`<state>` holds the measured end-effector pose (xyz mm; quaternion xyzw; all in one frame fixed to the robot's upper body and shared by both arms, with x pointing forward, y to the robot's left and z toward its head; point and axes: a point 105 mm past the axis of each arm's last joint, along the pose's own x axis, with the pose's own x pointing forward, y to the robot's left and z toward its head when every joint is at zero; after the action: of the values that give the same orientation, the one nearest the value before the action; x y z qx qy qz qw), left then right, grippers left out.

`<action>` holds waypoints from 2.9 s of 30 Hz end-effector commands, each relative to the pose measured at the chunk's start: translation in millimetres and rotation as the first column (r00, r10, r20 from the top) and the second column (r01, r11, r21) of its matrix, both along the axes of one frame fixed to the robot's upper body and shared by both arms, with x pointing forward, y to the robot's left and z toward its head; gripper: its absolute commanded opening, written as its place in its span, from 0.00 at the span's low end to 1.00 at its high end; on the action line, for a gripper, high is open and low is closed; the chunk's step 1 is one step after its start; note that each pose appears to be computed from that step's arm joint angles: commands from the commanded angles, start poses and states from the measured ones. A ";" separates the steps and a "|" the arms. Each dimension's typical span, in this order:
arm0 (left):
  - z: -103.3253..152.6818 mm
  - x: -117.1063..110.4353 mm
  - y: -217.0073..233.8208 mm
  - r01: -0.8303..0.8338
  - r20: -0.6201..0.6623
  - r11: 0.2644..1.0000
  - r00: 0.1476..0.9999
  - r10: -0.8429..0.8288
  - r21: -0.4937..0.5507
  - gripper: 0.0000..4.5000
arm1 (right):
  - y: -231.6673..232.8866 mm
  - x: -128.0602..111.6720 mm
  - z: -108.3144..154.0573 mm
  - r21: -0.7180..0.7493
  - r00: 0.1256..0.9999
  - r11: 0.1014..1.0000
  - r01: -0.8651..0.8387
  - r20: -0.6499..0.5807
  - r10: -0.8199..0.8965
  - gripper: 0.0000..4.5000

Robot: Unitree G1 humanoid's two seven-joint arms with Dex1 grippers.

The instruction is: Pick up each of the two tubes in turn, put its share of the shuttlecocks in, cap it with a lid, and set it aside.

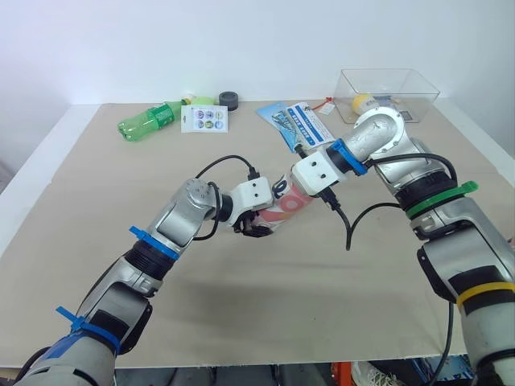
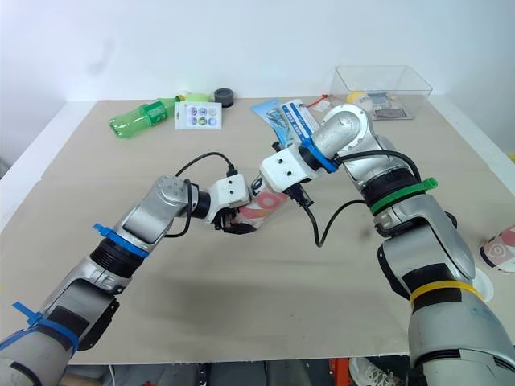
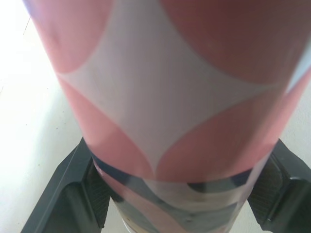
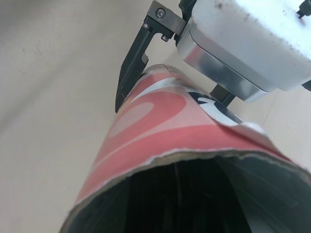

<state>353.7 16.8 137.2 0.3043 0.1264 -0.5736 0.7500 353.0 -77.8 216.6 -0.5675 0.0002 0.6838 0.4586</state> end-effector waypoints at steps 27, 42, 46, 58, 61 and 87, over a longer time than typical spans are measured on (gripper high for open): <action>-8.3 -3.1 5.7 0.020 0.002 1.000 1.000 -0.020 0.015 0.68 | -55.8 -37.8 86.7 0.359 0.974 0.909 0.210 -0.156 -0.163 0.01; -3.8 -19.6 -5.0 -0.025 0.045 0.853 0.997 0.056 -0.522 0.68 | -103.6 -28.3 60.2 0.673 0.829 0.485 0.559 -0.432 -0.356 0.01; -13.5 -23.5 -8.3 -0.053 0.063 0.810 0.992 0.111 -0.584 0.68 | -119.0 -36.3 43.5 0.701 0.770 0.342 0.626 -0.485 -0.416 0.01; -33.6 -45.9 -33.4 0.118 0.185 0.852 0.982 -0.025 -0.510 0.68 | -215.7 -78.9 -19.2 0.499 0.371 -0.059 0.865 -0.713 -0.595 0.41; -33.5 -53.5 -41.2 0.163 0.195 0.851 0.978 -0.073 -0.500 0.68 | -246.8 -96.0 -36.0 0.389 0.235 -0.087 0.917 -0.705 -0.670 0.69; -30.4 -68.2 -50.5 0.156 0.114 0.803 0.987 -0.110 -0.575 0.68 | -329.4 -138.1 -74.7 -0.211 -0.173 -0.104 0.972 -0.345 -0.922 0.99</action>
<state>282.7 -37.0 92.8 0.1058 -0.0822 -0.6298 0.7651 213.7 -401.4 132.2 -0.1838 0.4628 0.2224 0.8382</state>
